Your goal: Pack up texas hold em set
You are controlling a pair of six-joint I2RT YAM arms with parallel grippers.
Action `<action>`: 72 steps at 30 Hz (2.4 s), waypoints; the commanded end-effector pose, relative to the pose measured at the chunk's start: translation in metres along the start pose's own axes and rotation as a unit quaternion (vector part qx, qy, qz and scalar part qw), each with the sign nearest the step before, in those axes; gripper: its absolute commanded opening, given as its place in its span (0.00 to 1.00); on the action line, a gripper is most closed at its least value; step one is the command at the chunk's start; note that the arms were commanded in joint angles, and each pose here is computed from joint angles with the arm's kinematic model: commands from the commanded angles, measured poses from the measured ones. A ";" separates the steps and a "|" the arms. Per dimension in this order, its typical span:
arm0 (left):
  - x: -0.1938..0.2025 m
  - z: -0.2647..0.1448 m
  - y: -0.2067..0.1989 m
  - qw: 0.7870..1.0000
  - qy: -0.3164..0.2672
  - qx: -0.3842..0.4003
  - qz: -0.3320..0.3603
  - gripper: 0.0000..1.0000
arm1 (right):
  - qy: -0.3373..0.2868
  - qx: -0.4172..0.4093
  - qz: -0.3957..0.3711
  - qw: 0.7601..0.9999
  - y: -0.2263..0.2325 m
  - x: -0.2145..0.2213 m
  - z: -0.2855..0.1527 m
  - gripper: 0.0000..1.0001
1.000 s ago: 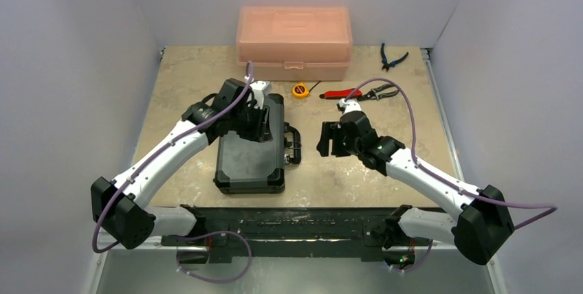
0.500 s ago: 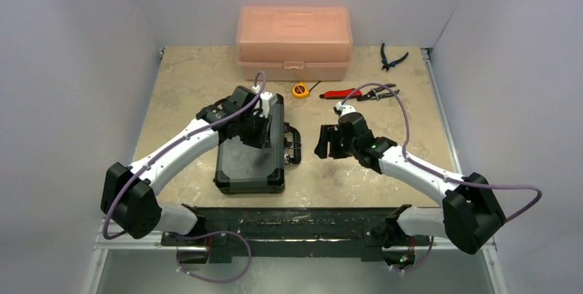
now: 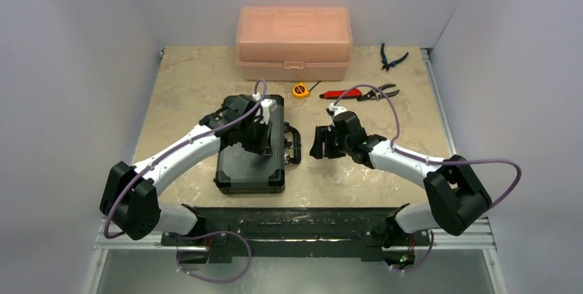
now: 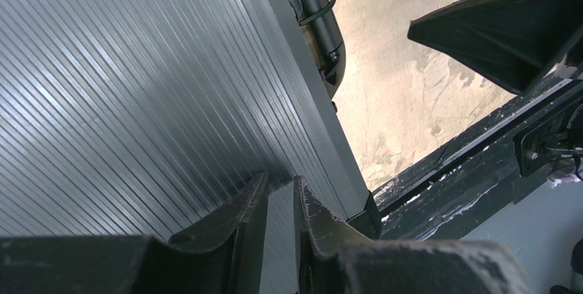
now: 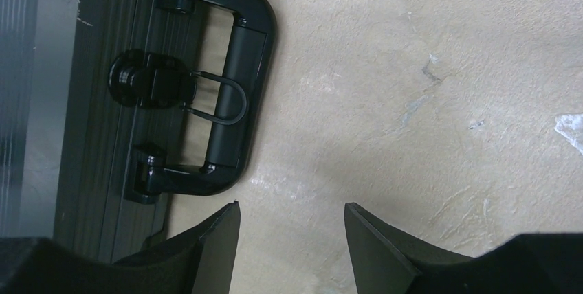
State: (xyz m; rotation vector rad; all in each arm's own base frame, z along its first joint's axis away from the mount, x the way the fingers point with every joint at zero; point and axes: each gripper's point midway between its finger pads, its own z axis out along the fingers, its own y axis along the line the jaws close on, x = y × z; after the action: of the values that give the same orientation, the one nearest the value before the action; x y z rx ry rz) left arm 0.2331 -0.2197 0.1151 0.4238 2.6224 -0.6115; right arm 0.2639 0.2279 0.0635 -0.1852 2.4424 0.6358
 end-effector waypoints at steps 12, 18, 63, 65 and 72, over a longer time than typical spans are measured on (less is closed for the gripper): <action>0.033 0.027 0.017 0.998 0.051 -0.028 -0.025 0.17 | -0.006 -0.047 -0.019 0.999 0.010 -0.003 0.022 0.49; 0.039 0.028 0.020 0.997 0.059 -0.036 -0.027 0.16 | 0.006 -0.071 -0.014 0.997 0.016 0.003 0.028 0.41; 0.035 0.017 0.017 0.998 0.042 -0.041 -0.028 0.13 | 0.037 -0.099 -0.011 0.994 0.029 -0.001 0.066 0.09; 0.034 0.017 0.016 0.998 0.041 -0.040 -0.027 0.13 | 0.032 -0.097 -0.012 0.995 0.030 -0.007 0.066 0.09; 0.031 0.014 0.014 0.998 0.035 -0.038 -0.026 0.13 | 0.014 -0.092 -0.020 0.995 0.037 -0.029 0.063 0.09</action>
State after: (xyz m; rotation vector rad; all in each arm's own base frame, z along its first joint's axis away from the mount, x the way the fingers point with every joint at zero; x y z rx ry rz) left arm 0.2429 -0.2307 0.1144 0.3654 2.5644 -0.6403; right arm 0.2938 0.2815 0.0307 -0.2960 2.4636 0.8517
